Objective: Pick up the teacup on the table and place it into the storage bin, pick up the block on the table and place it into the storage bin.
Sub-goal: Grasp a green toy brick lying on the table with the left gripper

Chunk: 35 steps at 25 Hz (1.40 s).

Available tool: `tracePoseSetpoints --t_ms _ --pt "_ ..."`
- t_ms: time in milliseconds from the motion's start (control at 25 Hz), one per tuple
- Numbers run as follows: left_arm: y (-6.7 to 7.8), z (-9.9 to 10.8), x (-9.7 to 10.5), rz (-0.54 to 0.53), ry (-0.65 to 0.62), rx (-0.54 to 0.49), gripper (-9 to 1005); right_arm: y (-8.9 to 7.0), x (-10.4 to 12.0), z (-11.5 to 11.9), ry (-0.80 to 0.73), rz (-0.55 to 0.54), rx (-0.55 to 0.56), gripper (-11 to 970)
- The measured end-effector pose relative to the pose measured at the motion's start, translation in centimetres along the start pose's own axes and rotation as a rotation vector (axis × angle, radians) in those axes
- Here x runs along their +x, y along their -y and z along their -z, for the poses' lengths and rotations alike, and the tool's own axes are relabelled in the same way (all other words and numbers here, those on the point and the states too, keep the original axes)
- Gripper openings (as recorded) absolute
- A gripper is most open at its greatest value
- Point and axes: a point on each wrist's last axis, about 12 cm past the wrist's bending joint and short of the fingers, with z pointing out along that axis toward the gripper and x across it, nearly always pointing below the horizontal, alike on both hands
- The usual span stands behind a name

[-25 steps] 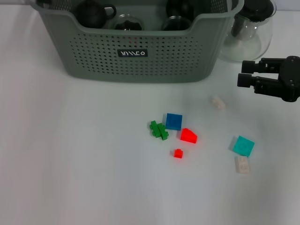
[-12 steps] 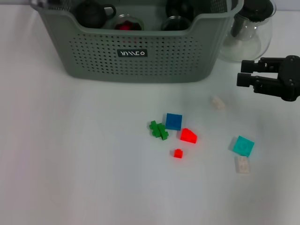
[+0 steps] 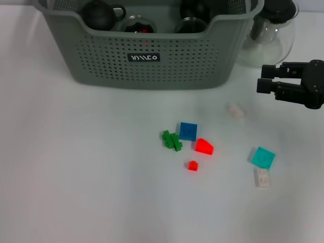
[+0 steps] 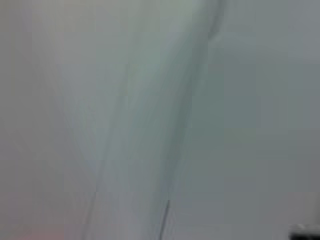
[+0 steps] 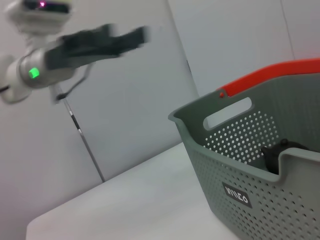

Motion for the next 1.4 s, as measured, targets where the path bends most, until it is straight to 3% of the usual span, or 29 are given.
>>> tracePoseSetpoints --t_ms 120,240,440,600,960,1400 --pt "1.4 2.1 4.2 -0.058 -0.056 -0.018 619 0.1 -0.1 0.1 -0.002 0.002 0.003 490" --pt "2.6 2.5 8.2 -0.104 -0.141 -0.009 612 0.2 -0.2 0.3 -0.004 0.005 0.008 490" --pt "4.0 1.1 15.0 -0.122 -0.235 0.077 601 0.6 -0.3 0.5 -0.008 -0.004 0.036 489" --pt "3.8 -0.9 18.7 -0.153 -0.258 0.048 592 0.6 -0.3 0.6 -0.008 -0.005 0.041 490" --pt "3.5 -5.2 22.4 -0.275 -0.332 0.008 572 0.5 0.1 0.7 -0.008 -0.008 0.047 489" --pt "3.3 -7.4 23.7 -0.315 -0.366 -0.047 547 0.7 -0.3 0.4 -0.007 -0.011 0.041 490"
